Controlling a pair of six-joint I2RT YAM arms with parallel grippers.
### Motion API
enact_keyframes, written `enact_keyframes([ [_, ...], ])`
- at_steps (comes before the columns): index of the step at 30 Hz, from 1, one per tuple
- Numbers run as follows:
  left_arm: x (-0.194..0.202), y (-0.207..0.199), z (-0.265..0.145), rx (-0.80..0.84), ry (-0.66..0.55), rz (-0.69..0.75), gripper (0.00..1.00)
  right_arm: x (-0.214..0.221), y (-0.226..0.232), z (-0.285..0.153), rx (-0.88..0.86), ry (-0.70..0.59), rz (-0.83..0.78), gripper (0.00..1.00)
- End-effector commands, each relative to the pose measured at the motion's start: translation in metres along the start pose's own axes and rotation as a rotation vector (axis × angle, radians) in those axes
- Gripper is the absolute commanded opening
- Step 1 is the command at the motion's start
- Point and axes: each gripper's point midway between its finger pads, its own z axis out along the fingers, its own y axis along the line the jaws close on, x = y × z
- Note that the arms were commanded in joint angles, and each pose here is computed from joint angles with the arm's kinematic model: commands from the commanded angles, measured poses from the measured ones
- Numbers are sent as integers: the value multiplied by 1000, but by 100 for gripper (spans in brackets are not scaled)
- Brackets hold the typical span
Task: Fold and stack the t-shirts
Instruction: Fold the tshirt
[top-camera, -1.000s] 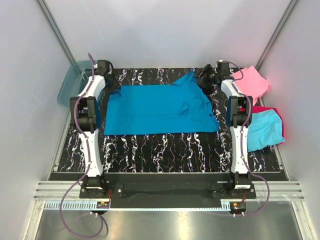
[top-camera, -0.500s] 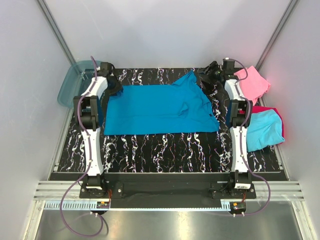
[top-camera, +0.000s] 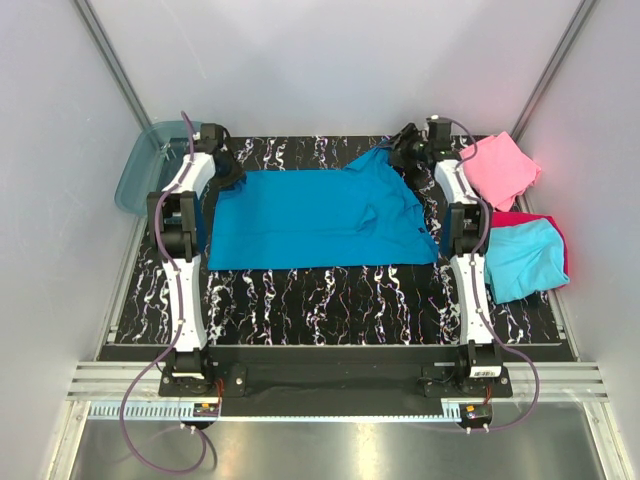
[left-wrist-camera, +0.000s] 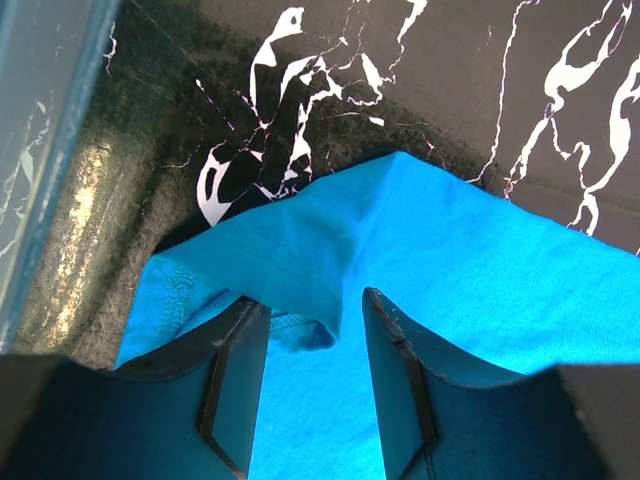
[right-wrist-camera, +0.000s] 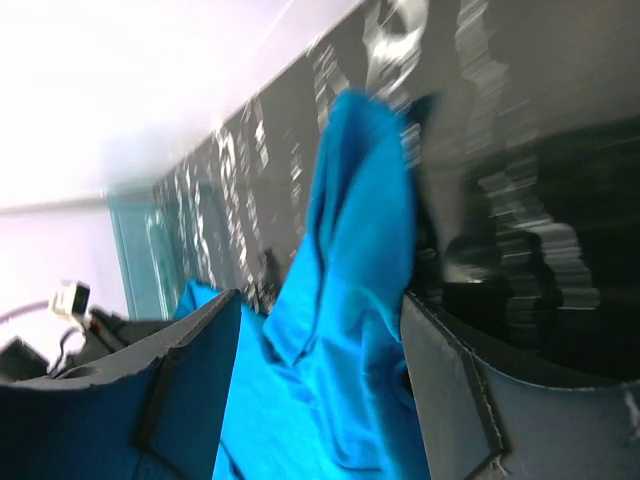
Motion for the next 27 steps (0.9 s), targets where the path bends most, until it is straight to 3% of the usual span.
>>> enact_keyframes([
  [1, -21, -16, -21, 49, -72, 9, 47, 51, -11, 17, 37, 128, 26, 72],
  [7, -15, -15, -21, 52, -65, 7, 42, 66, -10, 17, 43, 172, 22, 68],
  [11, -14, -14, -22, 50, -68, 10, 18, 65, -8, 15, 48, 168, 9, 60],
  [12, -14, -14, -23, 50, -69, 12, 6, 63, -10, 15, 57, 159, 6, 57],
  [14, -15, -15, -24, 53, -75, 13, 0, 60, -5, 13, 60, 147, -11, 45],
  [17, -19, -16, -28, 63, -88, 16, 0, 55, -5, 11, 83, 118, -41, 24],
  [22, -21, -20, -35, 88, -117, 20, 0, 45, -14, 9, 148, 61, -90, 1],
  [27, -22, -23, -40, 106, -133, 23, 0, 18, -12, 5, 190, -45, -151, 0],
])
